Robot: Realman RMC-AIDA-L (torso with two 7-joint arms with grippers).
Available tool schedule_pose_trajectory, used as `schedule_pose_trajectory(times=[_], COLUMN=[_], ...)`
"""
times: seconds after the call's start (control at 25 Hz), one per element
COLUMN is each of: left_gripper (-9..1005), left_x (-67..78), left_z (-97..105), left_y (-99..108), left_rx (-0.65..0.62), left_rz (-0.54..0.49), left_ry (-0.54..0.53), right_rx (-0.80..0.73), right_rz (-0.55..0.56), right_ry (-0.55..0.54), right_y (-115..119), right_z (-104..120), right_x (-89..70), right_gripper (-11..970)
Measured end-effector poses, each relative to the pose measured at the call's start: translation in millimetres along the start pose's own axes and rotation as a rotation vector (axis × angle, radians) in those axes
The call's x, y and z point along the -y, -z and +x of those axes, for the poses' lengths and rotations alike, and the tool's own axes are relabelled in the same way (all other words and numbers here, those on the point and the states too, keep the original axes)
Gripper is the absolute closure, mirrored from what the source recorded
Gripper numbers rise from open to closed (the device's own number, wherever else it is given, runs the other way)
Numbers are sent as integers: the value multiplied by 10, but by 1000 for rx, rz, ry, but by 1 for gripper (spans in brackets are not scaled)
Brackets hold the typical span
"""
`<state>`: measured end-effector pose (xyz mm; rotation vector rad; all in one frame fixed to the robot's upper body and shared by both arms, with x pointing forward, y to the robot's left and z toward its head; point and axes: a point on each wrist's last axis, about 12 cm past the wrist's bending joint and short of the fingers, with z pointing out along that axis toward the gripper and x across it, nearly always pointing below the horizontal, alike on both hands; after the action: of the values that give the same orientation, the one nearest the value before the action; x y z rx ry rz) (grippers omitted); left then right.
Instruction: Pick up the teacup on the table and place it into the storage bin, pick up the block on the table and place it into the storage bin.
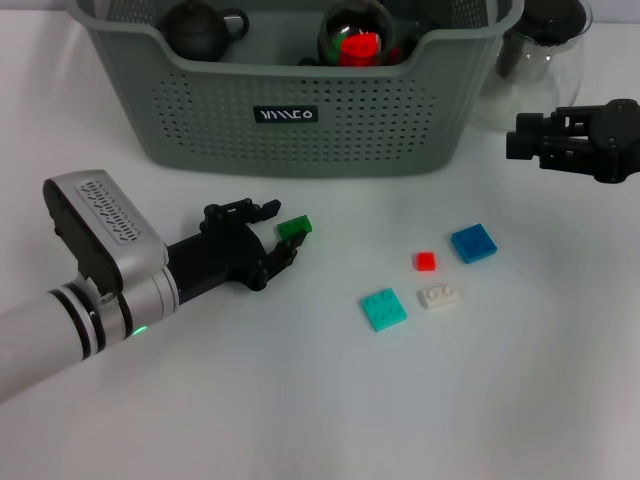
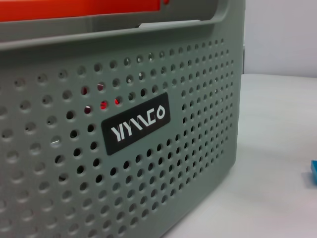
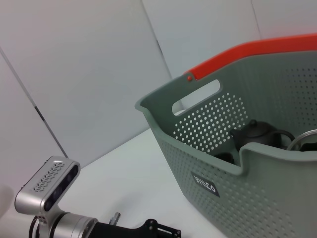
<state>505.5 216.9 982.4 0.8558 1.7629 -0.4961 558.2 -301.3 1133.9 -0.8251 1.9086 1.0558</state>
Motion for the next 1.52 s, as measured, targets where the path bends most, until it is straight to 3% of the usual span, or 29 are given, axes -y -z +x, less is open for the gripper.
schedule_pose_trajectory(times=[1.28, 1.52], left_gripper=[541, 702], left_x=[49, 44], left_z=[7, 15], left_y=[-72, -54], left_rx=[-31, -26], left_rz=[19, 11], left_ry=[-3, 4], right_rx=[-3, -1], right_rz=[8, 6], right_ry=[-5, -4], right_y=[13, 19], right_z=[21, 17], right_x=[5, 5], right_gripper=[545, 546])
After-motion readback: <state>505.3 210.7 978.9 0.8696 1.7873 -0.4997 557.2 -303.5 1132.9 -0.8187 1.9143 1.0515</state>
